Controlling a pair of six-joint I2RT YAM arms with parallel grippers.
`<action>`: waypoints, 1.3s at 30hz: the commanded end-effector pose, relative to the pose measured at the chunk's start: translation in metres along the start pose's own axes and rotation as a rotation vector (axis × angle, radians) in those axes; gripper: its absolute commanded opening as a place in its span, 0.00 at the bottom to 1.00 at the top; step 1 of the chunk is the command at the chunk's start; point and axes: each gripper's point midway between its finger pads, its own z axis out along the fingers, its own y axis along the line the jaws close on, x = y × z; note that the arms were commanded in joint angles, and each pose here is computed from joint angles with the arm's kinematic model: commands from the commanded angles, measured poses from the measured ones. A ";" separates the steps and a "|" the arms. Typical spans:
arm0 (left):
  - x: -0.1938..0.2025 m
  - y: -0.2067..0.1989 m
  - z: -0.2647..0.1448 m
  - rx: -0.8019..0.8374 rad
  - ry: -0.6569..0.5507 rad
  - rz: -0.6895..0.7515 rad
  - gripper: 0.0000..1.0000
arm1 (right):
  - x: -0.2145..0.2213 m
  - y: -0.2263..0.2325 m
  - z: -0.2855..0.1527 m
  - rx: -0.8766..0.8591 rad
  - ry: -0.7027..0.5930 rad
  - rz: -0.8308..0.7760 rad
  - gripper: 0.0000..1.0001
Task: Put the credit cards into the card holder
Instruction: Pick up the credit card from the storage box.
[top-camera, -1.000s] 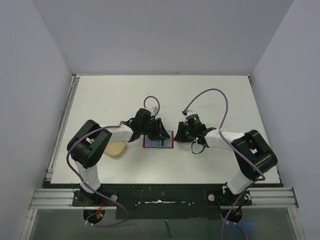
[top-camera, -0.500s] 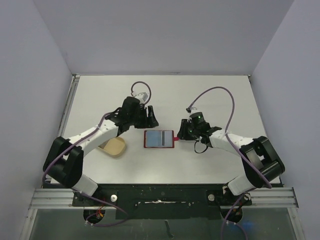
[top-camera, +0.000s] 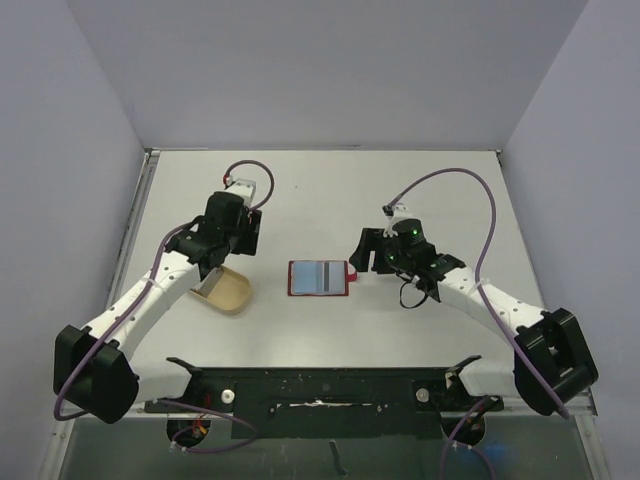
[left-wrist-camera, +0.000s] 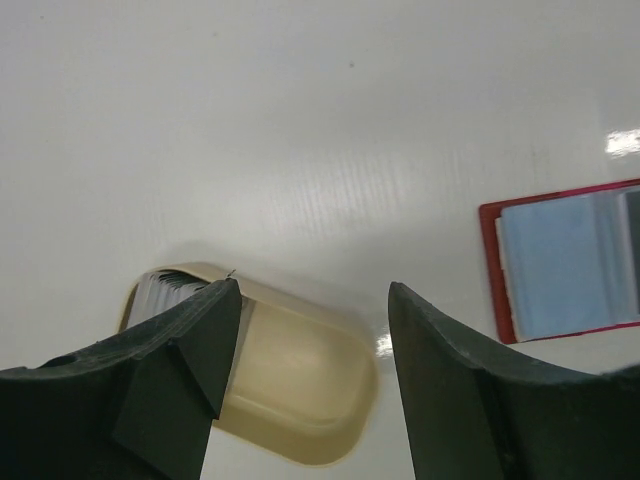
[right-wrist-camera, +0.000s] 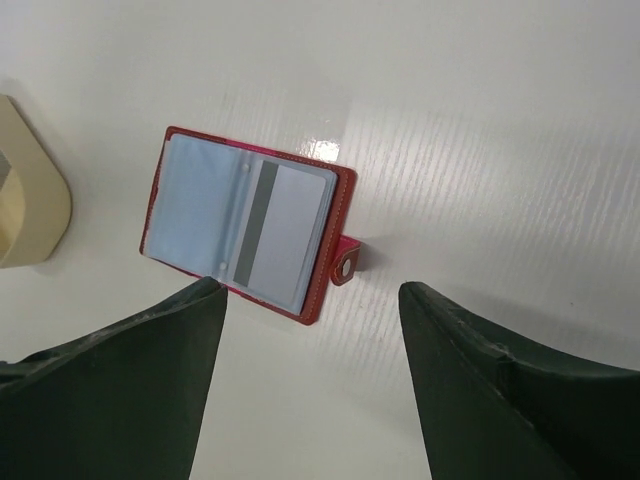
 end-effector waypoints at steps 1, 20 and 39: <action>0.015 0.042 -0.005 -0.172 0.025 0.148 0.60 | -0.039 0.021 -0.021 -0.058 -0.105 -0.020 0.73; 0.083 0.090 0.025 -0.366 0.237 0.235 0.51 | -0.051 0.024 -0.037 -0.075 -0.177 -0.035 0.80; 0.094 0.095 0.034 -0.397 0.294 0.274 0.42 | -0.055 0.020 -0.040 -0.076 -0.190 -0.028 0.80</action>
